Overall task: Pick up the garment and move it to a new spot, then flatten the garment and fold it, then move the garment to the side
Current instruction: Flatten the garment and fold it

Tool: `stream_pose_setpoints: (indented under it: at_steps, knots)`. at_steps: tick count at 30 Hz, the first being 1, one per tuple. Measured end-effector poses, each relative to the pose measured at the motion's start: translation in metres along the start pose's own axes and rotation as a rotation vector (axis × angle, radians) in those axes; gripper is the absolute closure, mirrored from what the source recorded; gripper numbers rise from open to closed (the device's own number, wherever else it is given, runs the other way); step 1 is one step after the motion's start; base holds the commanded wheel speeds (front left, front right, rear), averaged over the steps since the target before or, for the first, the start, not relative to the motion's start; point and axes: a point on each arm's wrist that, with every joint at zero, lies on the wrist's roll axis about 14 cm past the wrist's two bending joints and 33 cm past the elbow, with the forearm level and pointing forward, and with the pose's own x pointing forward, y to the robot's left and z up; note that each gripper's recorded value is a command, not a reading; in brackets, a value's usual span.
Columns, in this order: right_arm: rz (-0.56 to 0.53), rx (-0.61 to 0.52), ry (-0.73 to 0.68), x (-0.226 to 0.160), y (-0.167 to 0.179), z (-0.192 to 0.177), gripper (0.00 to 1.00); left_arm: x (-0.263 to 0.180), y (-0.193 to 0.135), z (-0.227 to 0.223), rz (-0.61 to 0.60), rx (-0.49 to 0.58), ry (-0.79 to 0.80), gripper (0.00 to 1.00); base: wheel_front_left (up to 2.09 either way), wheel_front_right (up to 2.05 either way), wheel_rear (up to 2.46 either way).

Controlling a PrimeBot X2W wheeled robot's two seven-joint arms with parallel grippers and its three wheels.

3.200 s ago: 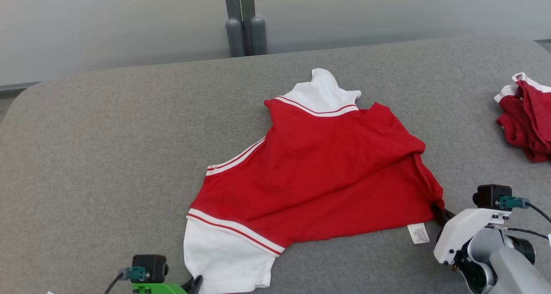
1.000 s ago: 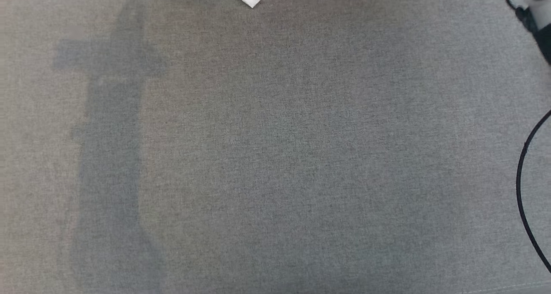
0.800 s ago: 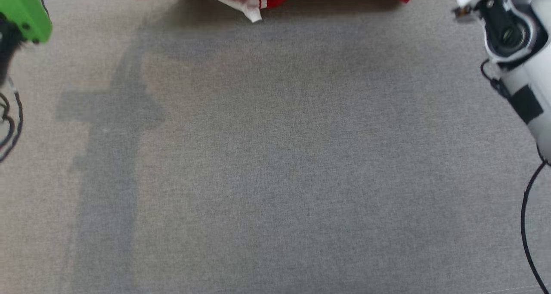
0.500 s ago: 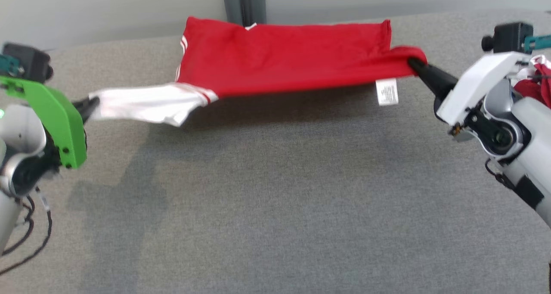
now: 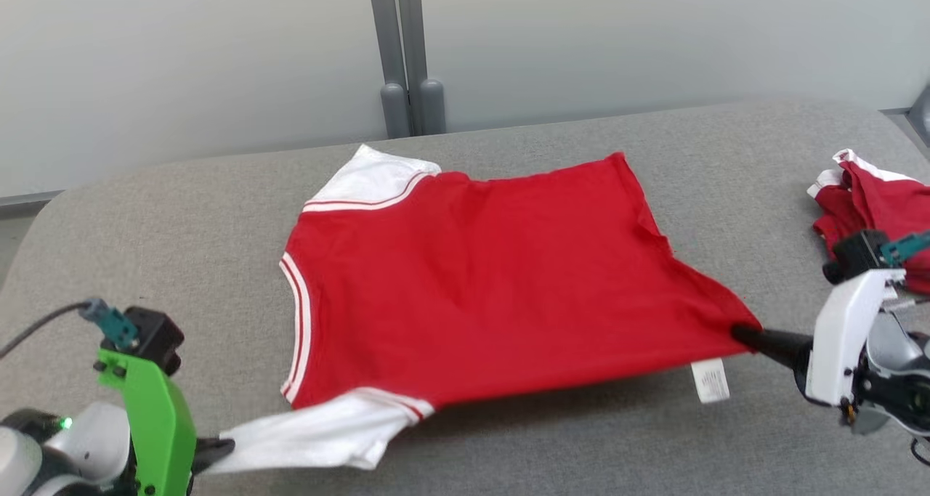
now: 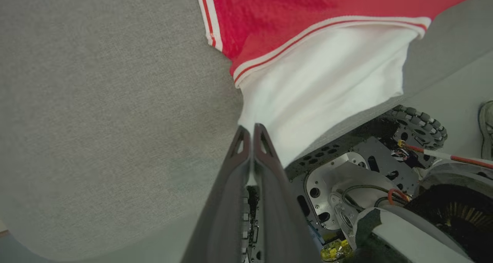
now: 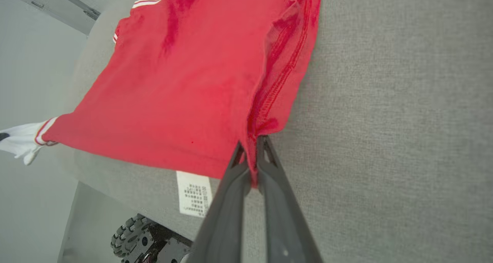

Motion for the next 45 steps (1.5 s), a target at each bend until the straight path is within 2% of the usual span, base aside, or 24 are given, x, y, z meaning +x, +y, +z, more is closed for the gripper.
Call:
stream_pose_setpoints:
  at_steps: [5,11,18,25,30,31,33,34,35,40,45]
  knots:
    - [-0.003,0.0,0.126,-0.019,-0.005,-0.04,1.0,-0.005,-0.011,-0.016,-0.014,-0.01,0.037,1.0,0.0,0.0,0.0]
    - [-0.001,-0.004,0.175,-0.024,-0.006,-0.047,1.0,-0.002,-0.014,-0.012,-0.03,-0.015,0.044,1.0,0.0,0.0,0.0]
    - [-0.011,0.001,0.126,-0.004,-0.011,-0.015,1.0,0.015,-0.002,0.021,-0.031,-0.028,0.019,1.0,0.0,0.0,0.0]
    - [-0.031,0.057,0.106,0.027,-0.024,0.013,1.0,0.046,0.014,0.062,-0.036,-0.052,0.014,1.0,0.0,0.0,0.0]
    - [-0.05,0.085,0.129,0.053,-0.032,0.019,1.0,0.078,0.021,0.08,-0.053,-0.081,0.031,1.0,0.0,0.0,0.0]
    - [-0.056,0.088,0.138,0.058,-0.034,0.018,0.96,0.084,0.024,0.082,-0.052,-0.086,0.036,1.0,0.0,0.0,0.0]
    - [-0.063,0.095,0.145,0.067,-0.036,0.018,0.53,0.095,0.031,0.087,-0.043,-0.099,0.033,1.0,0.0,0.0,0.0]
    - [-0.066,0.098,0.144,0.07,-0.037,0.018,0.0,0.099,0.033,0.089,-0.04,-0.104,0.027,0.58,0.0,0.0,0.0]
    - [-0.069,0.105,0.137,0.073,-0.038,0.019,0.0,0.104,0.035,0.091,-0.036,-0.112,0.017,0.0,0.0,0.0,0.0]
    - [-0.067,0.113,0.05,0.077,-0.035,0.033,0.0,0.111,0.038,0.095,-0.044,-0.13,-0.02,0.0,0.0,0.0,0.0]
    - [-0.056,0.092,-0.179,0.067,-0.027,0.073,0.0,0.096,0.041,0.116,-0.024,-0.091,-0.175,0.0,0.0,0.0,0.0]
